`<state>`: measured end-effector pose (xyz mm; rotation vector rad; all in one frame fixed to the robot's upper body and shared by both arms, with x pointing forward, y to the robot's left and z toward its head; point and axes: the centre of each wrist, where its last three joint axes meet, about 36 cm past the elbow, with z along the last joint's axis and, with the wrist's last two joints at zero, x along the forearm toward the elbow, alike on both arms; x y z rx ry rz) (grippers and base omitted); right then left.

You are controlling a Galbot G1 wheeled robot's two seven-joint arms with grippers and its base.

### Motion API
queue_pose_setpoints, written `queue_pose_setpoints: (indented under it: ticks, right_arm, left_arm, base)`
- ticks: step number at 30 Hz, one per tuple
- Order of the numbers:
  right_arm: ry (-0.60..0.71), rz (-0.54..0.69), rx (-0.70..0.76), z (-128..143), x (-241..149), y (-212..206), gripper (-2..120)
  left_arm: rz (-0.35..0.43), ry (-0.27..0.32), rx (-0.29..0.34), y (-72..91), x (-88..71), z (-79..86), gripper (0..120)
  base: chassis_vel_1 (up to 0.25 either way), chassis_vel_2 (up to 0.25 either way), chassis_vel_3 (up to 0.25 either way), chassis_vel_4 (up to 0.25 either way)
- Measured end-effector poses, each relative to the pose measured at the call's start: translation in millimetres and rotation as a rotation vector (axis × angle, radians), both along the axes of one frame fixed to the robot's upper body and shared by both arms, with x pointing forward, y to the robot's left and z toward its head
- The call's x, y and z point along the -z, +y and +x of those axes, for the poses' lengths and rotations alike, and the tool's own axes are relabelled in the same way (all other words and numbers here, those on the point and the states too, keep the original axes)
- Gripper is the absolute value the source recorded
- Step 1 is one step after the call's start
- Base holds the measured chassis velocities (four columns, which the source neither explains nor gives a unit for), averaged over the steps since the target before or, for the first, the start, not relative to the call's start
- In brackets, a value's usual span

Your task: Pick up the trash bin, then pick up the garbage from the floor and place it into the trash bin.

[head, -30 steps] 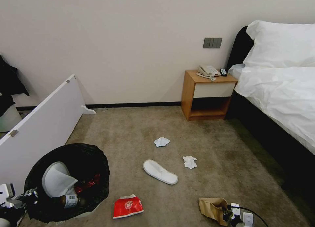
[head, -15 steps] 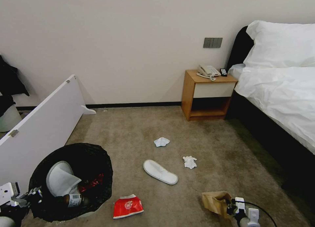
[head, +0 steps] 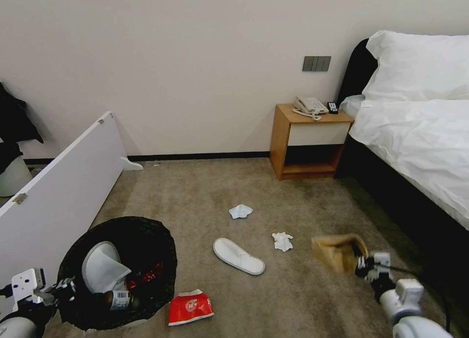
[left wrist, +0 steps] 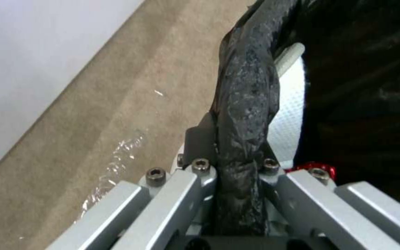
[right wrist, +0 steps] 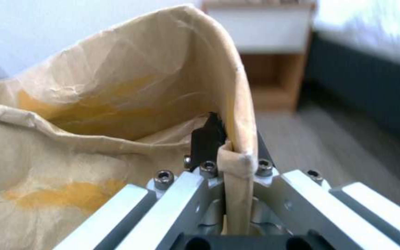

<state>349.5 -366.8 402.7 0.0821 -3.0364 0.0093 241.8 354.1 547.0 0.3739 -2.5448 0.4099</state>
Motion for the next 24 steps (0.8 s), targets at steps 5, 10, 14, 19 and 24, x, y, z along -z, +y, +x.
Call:
queue_pose_setpoints:
  ticks: [5, 10, 14, 19, 24]
  right_arm:
    - [-0.176, -0.01, -0.175, 8.5, -61.3, 21.9, 0]
    - [-0.265, -0.038, -0.302, 18.1, -88.4, 33.9, 0]
    - [-0.394, -0.031, -0.492, 42.1, -122.7, 53.3, 0]
    - [-0.475, -0.012, -0.656, 62.3, -136.0, 83.0, 0]
    - [-0.493, 0.017, -0.792, 87.2, -137.1, 125.3, 0]
  left_arm:
    - [0.015, 0.014, 0.039, -1.3, 0.9, 5.5, 3]
    - [0.02, 0.02, 0.05, -3.0, 2.8, 9.5, 3]
    - [0.029, 0.035, 0.063, -5.1, 6.2, 10.9, 3]
    - [0.018, 0.029, 0.074, -7.2, 5.7, 12.7, 3]
    - [0.004, 0.017, 0.086, -12.1, 6.6, 15.7, 3]
  base:
    - [0.0, 0.0, 0.0, 0.0]
    - [0.0, 0.0, 0.0, 0.0]
    - [0.0, 0.0, 0.0, 0.0]
    - [0.0, 0.0, 0.0, 0.0]
    - [0.0, 0.0, 0.0, 0.0]
